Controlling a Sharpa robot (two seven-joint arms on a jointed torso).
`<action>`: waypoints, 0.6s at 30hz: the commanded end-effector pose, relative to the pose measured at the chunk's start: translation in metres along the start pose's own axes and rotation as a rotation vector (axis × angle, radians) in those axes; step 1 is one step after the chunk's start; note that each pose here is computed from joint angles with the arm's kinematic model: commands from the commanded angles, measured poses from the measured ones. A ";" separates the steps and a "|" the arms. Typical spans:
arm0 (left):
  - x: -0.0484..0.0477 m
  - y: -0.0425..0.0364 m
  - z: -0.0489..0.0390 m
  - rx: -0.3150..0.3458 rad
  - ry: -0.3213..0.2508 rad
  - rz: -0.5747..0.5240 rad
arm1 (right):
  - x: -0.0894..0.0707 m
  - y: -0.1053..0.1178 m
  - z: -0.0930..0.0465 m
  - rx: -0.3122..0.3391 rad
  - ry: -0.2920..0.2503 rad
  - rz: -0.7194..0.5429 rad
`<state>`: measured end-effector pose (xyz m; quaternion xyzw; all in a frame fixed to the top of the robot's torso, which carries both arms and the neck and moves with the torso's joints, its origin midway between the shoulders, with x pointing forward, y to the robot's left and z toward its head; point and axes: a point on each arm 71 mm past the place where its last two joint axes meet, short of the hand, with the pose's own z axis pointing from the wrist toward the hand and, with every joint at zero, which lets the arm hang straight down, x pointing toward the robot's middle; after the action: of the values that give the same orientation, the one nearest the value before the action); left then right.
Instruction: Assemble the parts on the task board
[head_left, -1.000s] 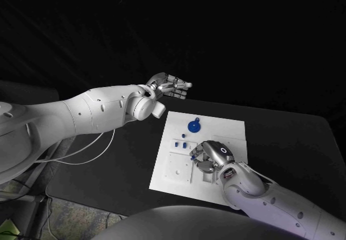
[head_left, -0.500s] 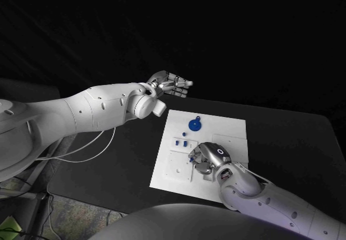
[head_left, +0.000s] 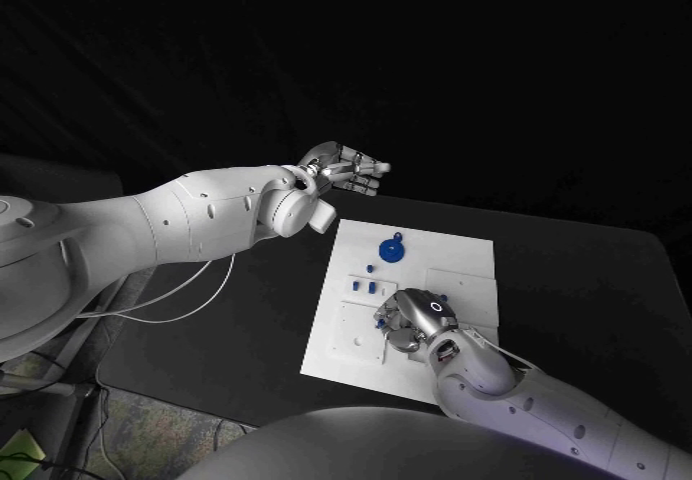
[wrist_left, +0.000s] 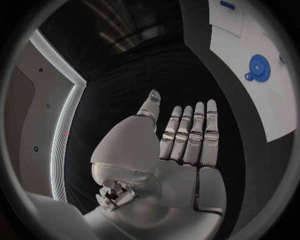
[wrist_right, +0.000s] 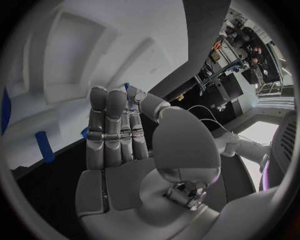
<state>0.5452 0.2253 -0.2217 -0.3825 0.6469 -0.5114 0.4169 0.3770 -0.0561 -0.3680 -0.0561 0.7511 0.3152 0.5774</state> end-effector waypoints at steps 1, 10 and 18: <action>0.0034 -0.0020 0.0007 0.011 0.023 0.001 | 0.003 0.001 0.001 0.002 0.010 -0.011; 0.0039 -0.0020 0.0010 0.010 0.025 0.000 | 0.006 0.004 0.003 0.005 0.014 -0.011; 0.0045 -0.0019 0.0018 0.010 0.027 0.000 | 0.007 0.005 0.004 0.005 0.012 -0.009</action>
<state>0.5455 0.2227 -0.2219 -0.3808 0.6481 -0.5131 0.4143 0.3770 -0.0493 -0.3719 -0.0562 0.7536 0.3124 0.5756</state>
